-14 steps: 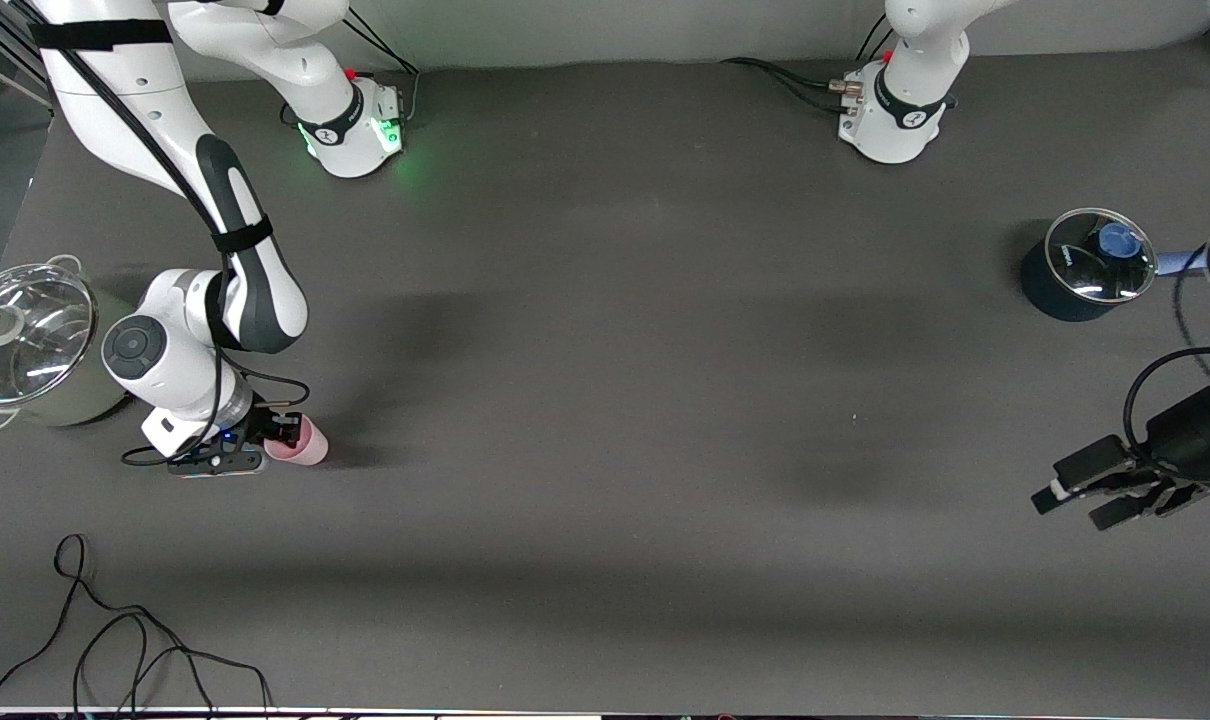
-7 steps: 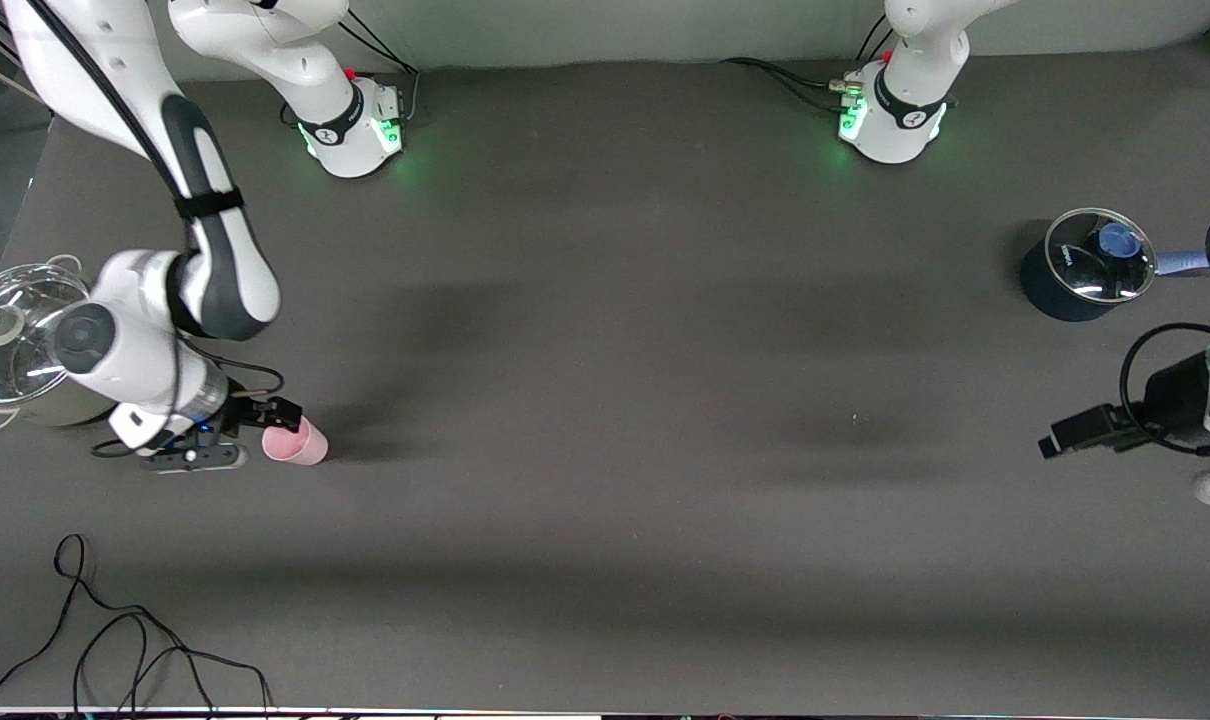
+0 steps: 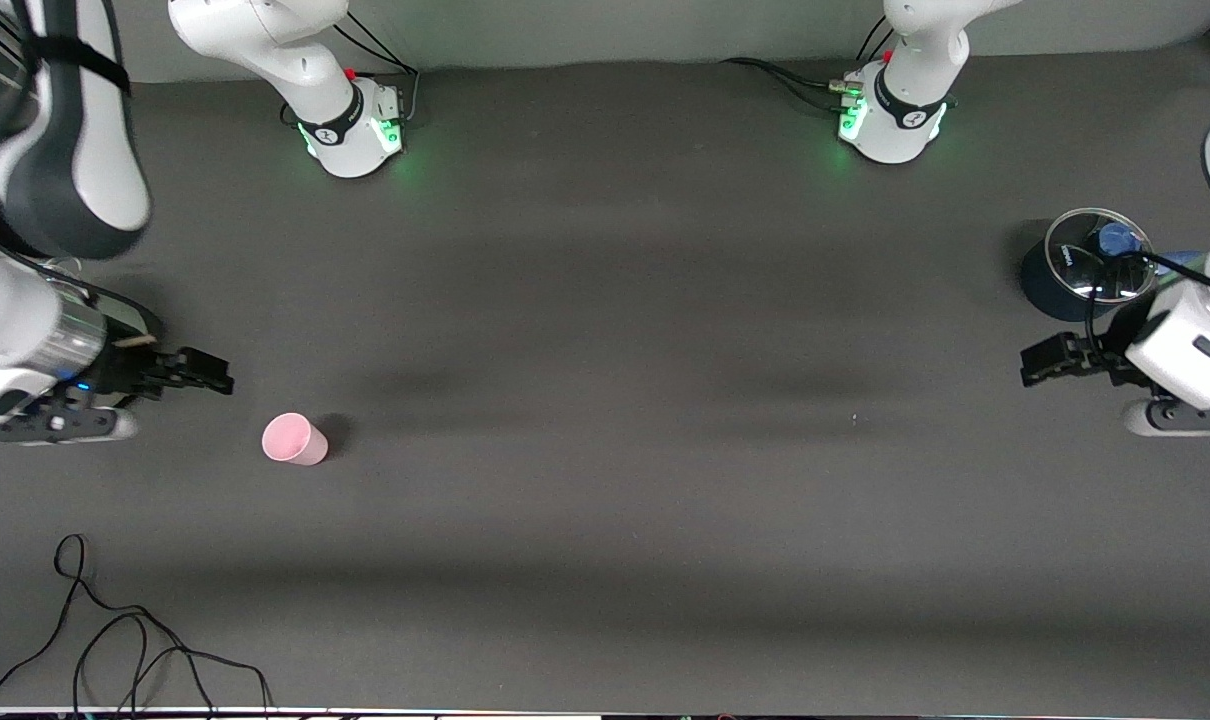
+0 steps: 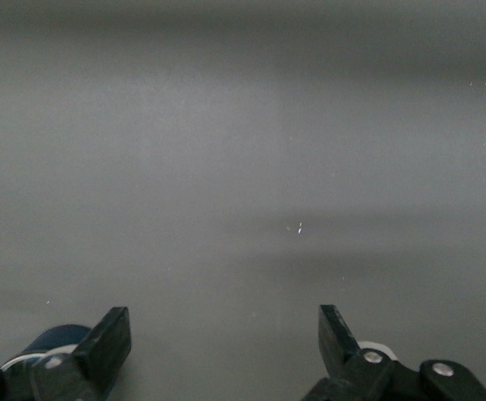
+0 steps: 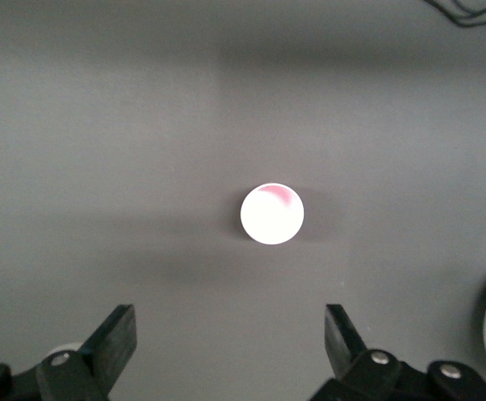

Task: Transfer pink cup from left to right arm
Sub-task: 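Release the pink cup on the table and raise the right gripper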

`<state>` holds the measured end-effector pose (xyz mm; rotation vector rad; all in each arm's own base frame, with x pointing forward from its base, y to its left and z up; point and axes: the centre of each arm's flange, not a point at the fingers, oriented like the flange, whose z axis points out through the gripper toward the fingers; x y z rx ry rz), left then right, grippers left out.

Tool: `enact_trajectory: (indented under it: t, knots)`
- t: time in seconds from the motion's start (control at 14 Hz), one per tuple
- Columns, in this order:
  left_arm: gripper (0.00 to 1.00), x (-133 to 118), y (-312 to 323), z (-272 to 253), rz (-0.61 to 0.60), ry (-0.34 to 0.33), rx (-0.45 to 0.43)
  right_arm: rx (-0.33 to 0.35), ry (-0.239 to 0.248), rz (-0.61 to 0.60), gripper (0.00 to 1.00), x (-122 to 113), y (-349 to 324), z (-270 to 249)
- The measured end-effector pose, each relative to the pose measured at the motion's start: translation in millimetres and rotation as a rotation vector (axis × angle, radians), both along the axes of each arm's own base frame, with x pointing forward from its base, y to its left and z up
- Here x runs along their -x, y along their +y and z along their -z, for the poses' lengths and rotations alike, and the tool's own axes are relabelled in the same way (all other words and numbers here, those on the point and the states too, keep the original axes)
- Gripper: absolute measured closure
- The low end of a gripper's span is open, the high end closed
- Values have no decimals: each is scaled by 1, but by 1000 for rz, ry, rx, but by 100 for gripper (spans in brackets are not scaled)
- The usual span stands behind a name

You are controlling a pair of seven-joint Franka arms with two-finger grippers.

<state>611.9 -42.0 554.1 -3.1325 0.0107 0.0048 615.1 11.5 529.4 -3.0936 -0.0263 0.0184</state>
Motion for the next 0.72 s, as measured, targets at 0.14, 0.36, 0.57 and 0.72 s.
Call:
enact_trajectory:
  t: [0.14, 0.36, 0.57, 0.72]
  knots:
    - [0, 16, -9, -1, 4, 3, -13, 1, 3, 9, 0, 2, -2, -34]
    - [0, 28, -13, -4, 17, 6, -20, 11, 31, 58, 0, 9, -31, -57]
    - [0, 30, -6, -7, 25, 6, -7, 20, 37, 126, 0, 17, -71, -69]
    - [0, 34, -9, -11, 33, 7, -13, 18, 55, 133, 0, 21, -75, -71]
